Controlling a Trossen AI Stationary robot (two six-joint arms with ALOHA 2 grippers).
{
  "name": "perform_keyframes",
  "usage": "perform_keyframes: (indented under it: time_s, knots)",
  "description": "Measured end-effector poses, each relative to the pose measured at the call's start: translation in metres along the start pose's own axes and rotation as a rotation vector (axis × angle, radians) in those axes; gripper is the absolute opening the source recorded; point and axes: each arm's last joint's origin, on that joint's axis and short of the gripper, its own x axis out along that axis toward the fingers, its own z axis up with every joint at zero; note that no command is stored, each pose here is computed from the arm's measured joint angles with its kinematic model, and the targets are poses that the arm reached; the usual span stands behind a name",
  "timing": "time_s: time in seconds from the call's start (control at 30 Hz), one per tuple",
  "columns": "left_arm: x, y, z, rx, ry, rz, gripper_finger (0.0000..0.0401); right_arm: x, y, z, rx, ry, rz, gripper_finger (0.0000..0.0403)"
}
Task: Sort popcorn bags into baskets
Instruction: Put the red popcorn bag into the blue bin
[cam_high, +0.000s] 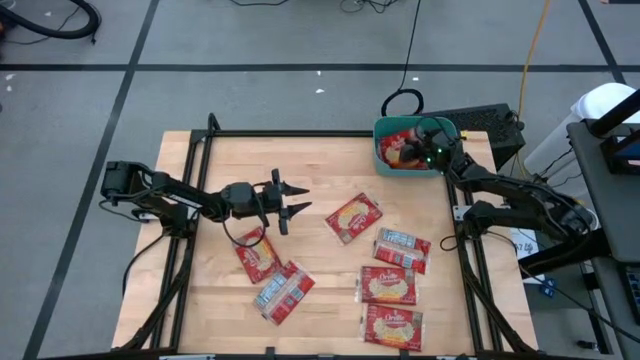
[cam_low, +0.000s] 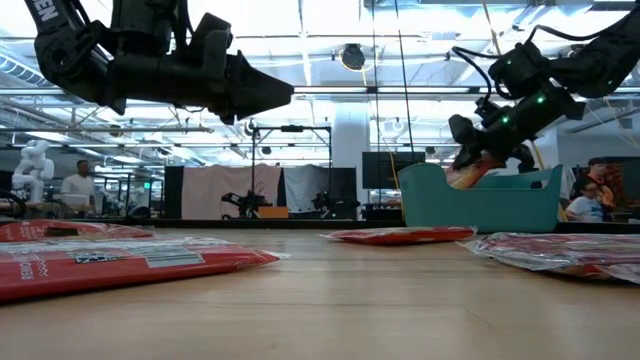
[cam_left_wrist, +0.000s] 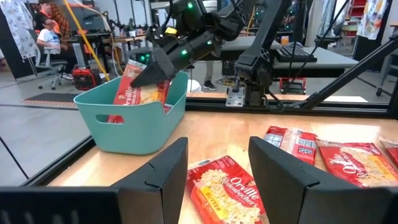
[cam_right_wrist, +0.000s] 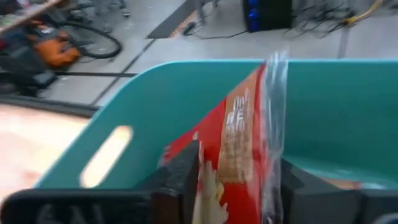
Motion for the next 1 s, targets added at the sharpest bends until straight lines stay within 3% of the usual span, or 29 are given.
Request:
perform_keyframes:
  time_s: [0.23,0.37,0.53,0.83,1.0]
  knots:
    - [0.0,0.0,-0.003,-0.008,0.026,-0.001,0.0175,0.0,-0.003,0.001,-0.107,-0.031,-0.102,0.0181]
    - [0.0,0.0,-0.004,-0.016,0.038,-0.001,0.0175,0.0,-0.001,0.003,-0.159,-0.048,-0.081,0.02]
    - [0.0,0.0,-0.005,-0.016,0.052,-0.001,0.0175,-0.004,0.008,0.004,-0.159,-0.059,0.01,0.0199]
    - [0.0,0.0,-0.005,-0.021,0.053,-0.001,0.0175,-0.019,0.022,0.006,-0.287,-0.173,-0.157,0.0179]
    - [0.0,0.0,-0.005,-0.019,0.053,-0.001,0.0175,-0.025,0.03,0.004,-0.29,-0.172,-0.098,0.0177]
